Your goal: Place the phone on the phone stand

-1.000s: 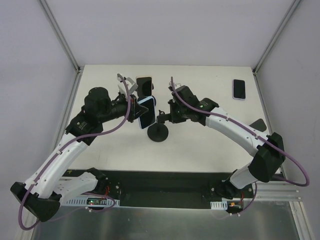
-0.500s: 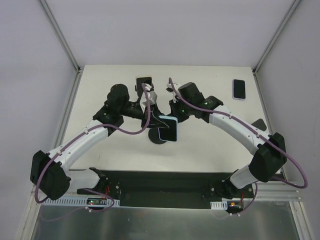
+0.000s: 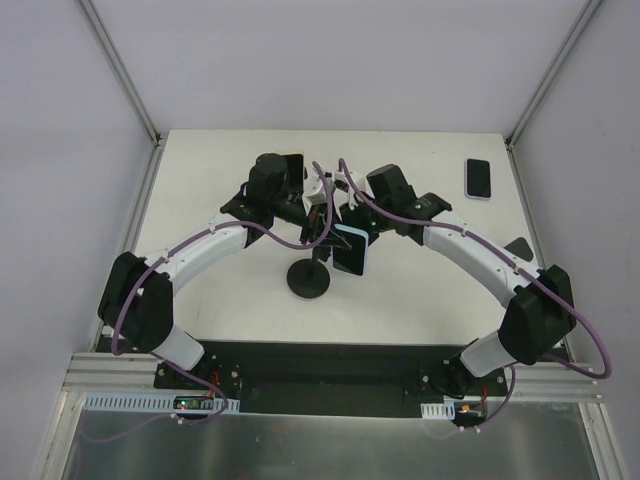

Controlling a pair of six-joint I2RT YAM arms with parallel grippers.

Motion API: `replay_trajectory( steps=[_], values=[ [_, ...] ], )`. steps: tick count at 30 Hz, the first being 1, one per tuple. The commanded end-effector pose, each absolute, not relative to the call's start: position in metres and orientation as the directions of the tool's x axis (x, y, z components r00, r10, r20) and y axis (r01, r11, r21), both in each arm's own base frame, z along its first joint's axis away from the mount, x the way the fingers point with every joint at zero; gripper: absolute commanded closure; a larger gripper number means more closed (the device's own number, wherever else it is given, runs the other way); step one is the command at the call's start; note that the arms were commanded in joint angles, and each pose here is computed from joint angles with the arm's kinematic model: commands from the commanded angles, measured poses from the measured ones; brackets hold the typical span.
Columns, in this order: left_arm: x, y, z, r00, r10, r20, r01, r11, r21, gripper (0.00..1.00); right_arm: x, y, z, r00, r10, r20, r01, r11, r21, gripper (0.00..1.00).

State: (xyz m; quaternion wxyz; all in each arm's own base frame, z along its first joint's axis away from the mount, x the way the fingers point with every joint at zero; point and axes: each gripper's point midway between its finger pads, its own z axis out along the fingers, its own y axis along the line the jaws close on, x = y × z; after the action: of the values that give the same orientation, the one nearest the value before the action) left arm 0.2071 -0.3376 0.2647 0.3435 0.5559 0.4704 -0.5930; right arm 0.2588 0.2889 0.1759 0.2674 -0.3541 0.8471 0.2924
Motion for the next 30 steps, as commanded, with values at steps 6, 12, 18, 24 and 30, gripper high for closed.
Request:
replay_trajectory(
  steps=[6,12,18,24,30],
  values=[
    [0.222,-0.334,0.29,-0.027,0.041,-0.999,0.915,-0.402,-0.041,1.0,0.249,0.297,0.203,-0.543,-0.413,-0.731,-0.816,0.464,0.344,0.99],
    [0.236,-0.322,0.284,-0.073,0.072,-0.995,0.938,-0.335,-0.093,1.0,0.249,0.295,0.206,-0.532,-0.413,-0.739,-0.82,0.468,0.33,0.99],
    [0.256,-0.306,0.27,-0.146,0.164,-0.976,0.981,-0.102,-0.164,1.0,0.259,0.288,0.208,-0.549,-0.383,-0.743,-0.783,0.546,0.298,0.99],
    [0.304,-0.234,0.215,-0.328,0.271,-0.905,0.748,0.66,-0.073,1.0,0.282,0.274,0.224,-0.557,-0.17,-0.813,-0.593,0.767,0.246,1.0],
    [0.311,-0.159,0.188,-0.39,0.219,-0.894,0.263,0.957,0.119,1.0,0.268,0.267,0.231,-0.438,-0.071,-0.896,-0.379,0.918,0.113,1.0]
  ],
)
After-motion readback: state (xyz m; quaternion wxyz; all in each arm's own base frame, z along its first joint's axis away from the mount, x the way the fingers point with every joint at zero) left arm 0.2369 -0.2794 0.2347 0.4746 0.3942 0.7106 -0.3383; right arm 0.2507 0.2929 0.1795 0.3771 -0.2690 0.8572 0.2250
